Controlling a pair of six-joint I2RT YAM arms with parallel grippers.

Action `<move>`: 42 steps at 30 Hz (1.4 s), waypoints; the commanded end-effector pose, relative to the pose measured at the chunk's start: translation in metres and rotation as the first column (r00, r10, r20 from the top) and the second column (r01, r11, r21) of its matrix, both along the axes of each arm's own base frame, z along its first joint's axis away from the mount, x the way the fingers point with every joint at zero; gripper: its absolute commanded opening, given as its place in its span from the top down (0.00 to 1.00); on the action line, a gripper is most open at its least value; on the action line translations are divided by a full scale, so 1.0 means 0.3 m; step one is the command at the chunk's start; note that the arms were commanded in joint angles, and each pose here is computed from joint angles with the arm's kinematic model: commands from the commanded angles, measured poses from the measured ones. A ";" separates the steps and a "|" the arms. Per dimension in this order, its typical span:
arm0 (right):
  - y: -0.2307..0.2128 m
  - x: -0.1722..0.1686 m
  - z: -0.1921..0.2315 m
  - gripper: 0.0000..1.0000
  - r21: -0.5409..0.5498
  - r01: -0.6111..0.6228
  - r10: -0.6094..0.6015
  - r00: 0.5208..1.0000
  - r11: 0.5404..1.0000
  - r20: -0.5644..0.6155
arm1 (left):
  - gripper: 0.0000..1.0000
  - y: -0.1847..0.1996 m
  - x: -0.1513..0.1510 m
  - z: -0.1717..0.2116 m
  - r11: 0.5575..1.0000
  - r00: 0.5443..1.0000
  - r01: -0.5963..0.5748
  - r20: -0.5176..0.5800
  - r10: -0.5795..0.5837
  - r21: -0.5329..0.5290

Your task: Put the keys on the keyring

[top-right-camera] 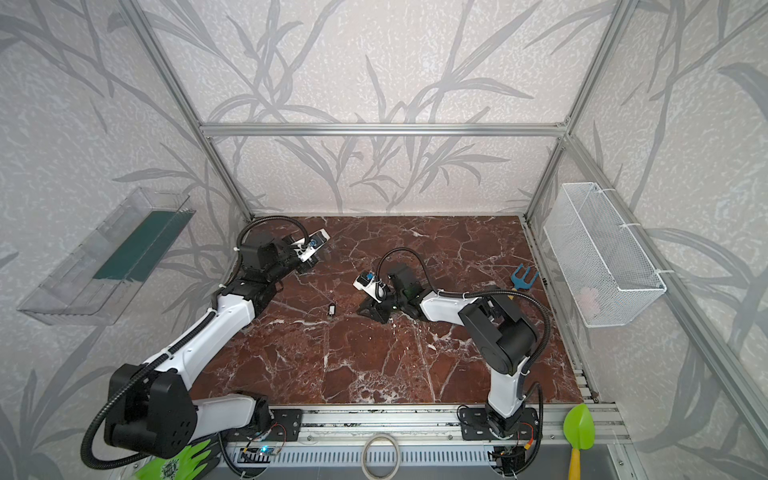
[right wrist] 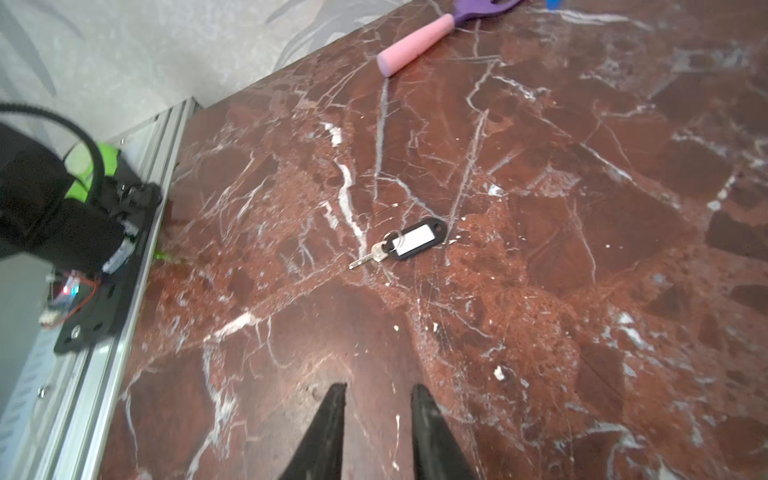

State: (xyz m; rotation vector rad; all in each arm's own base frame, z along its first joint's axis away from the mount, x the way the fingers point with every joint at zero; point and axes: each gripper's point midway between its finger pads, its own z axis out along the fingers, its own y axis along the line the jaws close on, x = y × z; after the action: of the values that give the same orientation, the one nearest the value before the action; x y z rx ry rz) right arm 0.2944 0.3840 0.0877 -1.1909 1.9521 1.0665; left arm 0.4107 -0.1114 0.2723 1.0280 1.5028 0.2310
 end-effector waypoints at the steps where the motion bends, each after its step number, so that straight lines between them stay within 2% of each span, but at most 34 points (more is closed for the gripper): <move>1: 0.092 -0.010 0.006 0.72 0.015 0.031 -0.030 0.996 0.999 -0.084 | 1.00 0.057 0.001 0.055 0.997 0.996 -0.075 0.047 0.076 -0.028; 6: 0.166 0.035 -0.061 0.78 -0.068 0.129 -0.138 0.978 0.989 -0.156 | 1.00 0.092 -0.001 0.049 0.990 0.990 -0.134 0.046 0.136 -0.043; 10: 0.217 0.023 -0.096 0.77 -0.132 0.101 -0.114 0.988 0.986 -0.099 | 1.00 0.115 -0.009 0.042 0.985 0.984 -0.170 0.053 0.172 -0.042; 12: 0.229 0.039 -0.120 0.77 -0.145 0.102 -0.117 0.988 0.984 -0.097 | 1.00 0.130 -0.010 0.037 0.981 0.981 -0.188 0.045 0.190 -0.039; 16: 0.250 0.073 -0.130 0.77 -0.152 0.090 -0.093 0.996 0.984 -0.016 | 1.00 0.154 -0.022 0.037 0.976 0.976 -0.212 0.041 0.215 -0.059; 20: 0.276 0.088 -0.162 0.77 -0.189 0.058 -0.061 0.998 0.980 -0.006 | 1.00 0.158 -0.028 0.035 0.974 0.976 -0.212 0.038 0.215 -0.079; 35: 0.337 0.083 -0.139 0.79 -0.147 0.036 -0.027 0.997 0.989 0.066 | 1.00 0.150 -0.028 0.012 0.977 0.979 -0.200 0.014 0.201 -0.076; 42: 0.363 0.067 -0.165 0.79 -0.151 0.017 -0.011 0.999 0.988 0.038 | 1.00 0.155 -0.027 0.004 0.976 0.979 -0.204 0.007 0.205 -0.070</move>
State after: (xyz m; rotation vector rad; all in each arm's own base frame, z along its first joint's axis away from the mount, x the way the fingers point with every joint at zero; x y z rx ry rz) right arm 0.3170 0.4863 0.0425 -1.2495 2.0440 0.8784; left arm 0.4034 -0.0660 0.2666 0.8256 1.6184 0.3242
